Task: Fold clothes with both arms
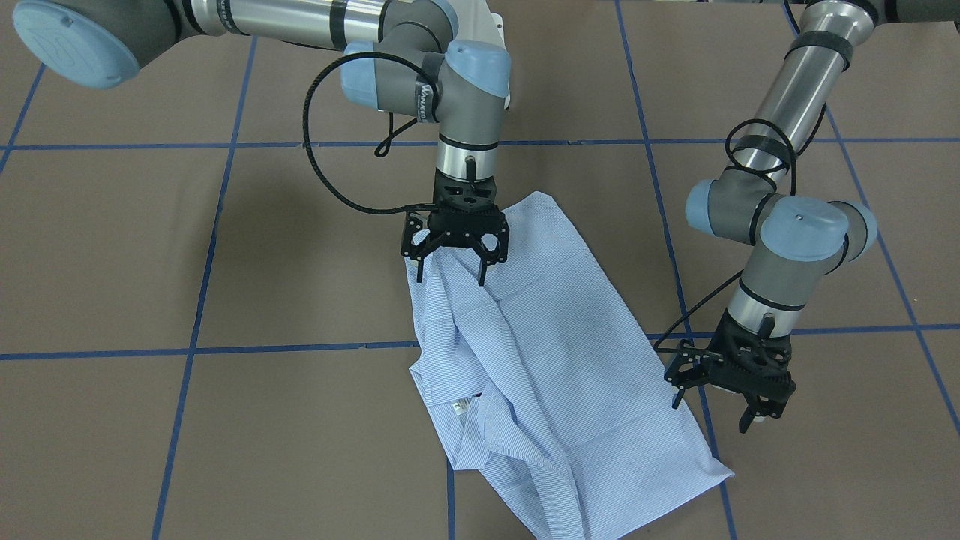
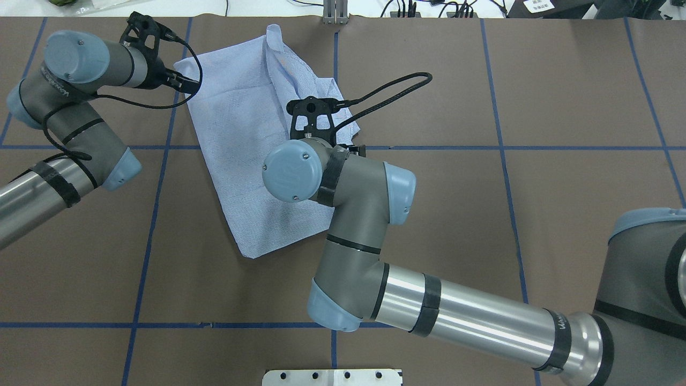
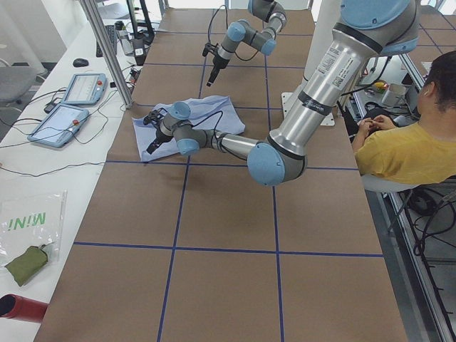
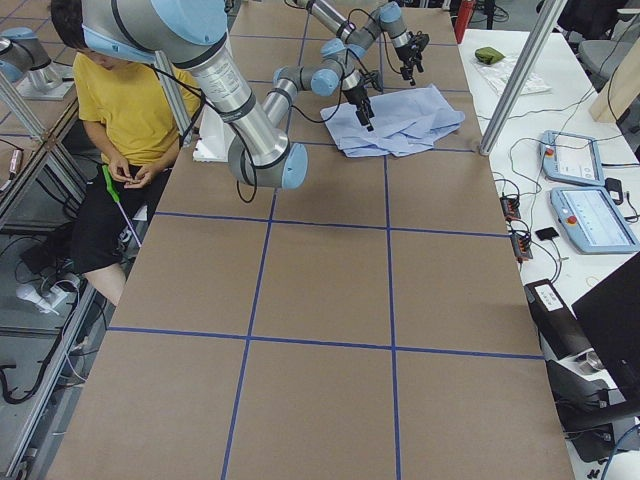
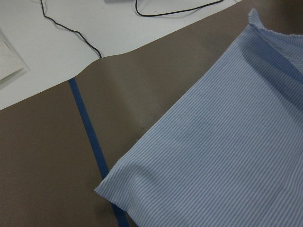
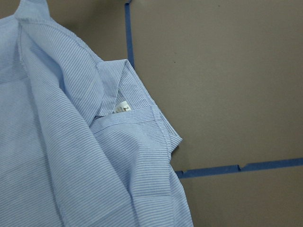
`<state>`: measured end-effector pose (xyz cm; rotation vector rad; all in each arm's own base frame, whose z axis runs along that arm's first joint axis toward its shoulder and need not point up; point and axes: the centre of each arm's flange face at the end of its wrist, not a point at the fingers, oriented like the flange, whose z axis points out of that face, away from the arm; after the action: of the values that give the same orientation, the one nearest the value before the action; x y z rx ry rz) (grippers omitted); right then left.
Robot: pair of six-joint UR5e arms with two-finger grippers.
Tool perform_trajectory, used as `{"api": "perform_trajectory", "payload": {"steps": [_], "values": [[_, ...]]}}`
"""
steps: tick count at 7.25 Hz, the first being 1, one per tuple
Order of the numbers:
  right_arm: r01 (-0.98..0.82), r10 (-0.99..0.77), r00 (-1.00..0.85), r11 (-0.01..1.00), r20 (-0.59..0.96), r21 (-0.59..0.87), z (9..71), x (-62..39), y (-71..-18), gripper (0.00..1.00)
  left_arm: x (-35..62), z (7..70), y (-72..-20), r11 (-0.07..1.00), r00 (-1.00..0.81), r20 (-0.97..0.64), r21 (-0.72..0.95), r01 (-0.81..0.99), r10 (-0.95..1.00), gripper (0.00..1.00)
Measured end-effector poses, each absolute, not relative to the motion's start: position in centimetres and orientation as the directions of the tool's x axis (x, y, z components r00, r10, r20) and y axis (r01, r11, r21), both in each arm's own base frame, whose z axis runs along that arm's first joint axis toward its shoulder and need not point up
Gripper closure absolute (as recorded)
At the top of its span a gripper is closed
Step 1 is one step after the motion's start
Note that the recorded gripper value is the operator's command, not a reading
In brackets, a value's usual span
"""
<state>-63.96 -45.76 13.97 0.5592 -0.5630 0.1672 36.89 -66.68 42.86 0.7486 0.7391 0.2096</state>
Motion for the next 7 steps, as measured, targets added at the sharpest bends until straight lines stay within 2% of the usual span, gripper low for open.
{"api": "perform_trajectory", "payload": {"steps": [2, 4, 5, 7], "values": [[-0.151, -0.117, 0.895, 0.828, 0.430, 0.541, 13.1, -66.6, -45.0, 0.17, 36.8, 42.8, -66.6, 0.725, 0.732, -0.534, 0.684, 0.080, 0.423, 0.00], [-0.003, -0.213, 0.922, 0.831, 0.323, 0.557, 11.9, -68.9, -45.0, 0.18, 36.8, 42.8, -66.6, 0.725, 0.732, -0.534, 0.684, 0.081, 0.423, 0.00], [0.068, -0.263, 0.924, 0.826, 0.276, 0.560, 12.1, -69.8, -44.8, 0.25, 36.8, 42.9, -66.5, 0.727, 0.729, -0.537, 0.682, 0.080, 0.424, 0.00], [0.205, -0.357, 0.917, 0.802, 0.175, 0.561, 13.2, -70.9, -44.0, 0.44, 36.6, 43.0, -66.4, 0.732, 0.719, -0.546, 0.677, 0.075, 0.431, 0.00]]}}
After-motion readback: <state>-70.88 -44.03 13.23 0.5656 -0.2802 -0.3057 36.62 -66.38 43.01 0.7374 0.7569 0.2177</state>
